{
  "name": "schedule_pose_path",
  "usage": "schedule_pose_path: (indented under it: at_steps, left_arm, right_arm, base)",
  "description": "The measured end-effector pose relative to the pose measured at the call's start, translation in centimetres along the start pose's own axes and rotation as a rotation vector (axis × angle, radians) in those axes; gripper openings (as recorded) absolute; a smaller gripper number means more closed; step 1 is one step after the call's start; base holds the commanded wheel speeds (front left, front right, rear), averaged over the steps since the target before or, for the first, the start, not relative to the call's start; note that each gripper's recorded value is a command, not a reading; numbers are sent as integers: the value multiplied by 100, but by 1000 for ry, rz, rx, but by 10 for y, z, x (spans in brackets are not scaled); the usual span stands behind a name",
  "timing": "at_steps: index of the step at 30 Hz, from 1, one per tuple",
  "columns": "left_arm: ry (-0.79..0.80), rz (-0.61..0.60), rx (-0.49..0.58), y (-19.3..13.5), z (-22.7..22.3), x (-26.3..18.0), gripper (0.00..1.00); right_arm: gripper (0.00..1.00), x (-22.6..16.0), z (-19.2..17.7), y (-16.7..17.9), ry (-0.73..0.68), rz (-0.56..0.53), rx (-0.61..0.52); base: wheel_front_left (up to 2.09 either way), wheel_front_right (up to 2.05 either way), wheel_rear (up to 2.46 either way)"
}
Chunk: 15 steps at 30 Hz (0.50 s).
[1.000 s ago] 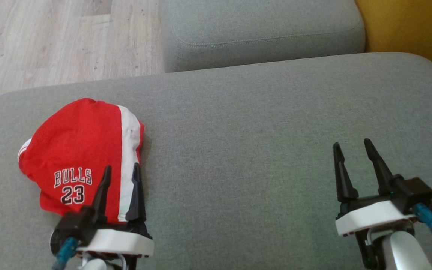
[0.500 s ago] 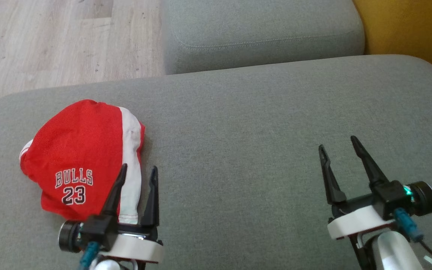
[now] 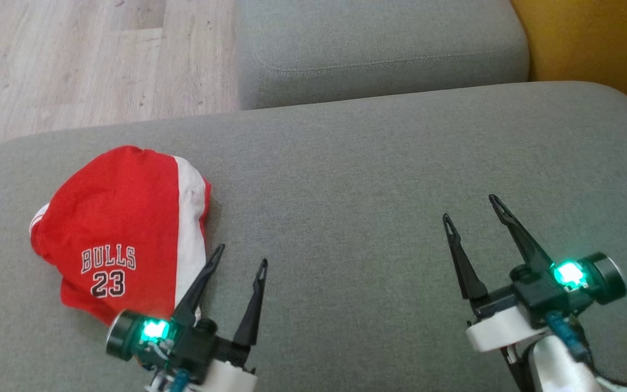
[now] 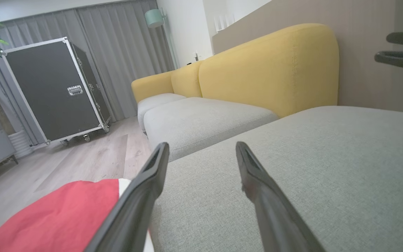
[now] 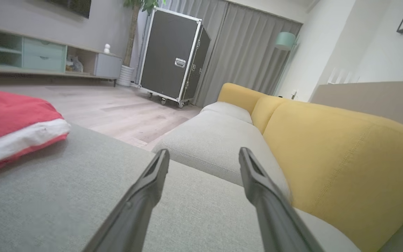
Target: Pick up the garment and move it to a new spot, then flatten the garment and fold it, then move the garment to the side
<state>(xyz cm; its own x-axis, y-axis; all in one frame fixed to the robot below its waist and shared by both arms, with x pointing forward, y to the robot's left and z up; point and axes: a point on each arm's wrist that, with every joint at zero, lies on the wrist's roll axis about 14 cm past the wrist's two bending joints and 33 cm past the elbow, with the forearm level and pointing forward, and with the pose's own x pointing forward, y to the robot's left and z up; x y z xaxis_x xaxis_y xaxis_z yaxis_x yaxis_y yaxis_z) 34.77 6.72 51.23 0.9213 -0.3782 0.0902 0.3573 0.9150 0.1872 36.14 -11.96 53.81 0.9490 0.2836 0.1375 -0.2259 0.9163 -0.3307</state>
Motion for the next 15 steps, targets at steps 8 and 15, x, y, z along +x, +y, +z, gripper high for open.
schedule_pose_path:
  at_steps: [8,15]
  left_arm:
    - [-17,123,-246,27,2,2,100]
    - [7,219,-411,48,-14,-9,100]
  right_arm:
    - [100,-2,-9,-10,6,-70,249]
    - [100,-9,-32,-9,65,-108,406]
  base:
    - [0,0,0]
    - [0,0,0]
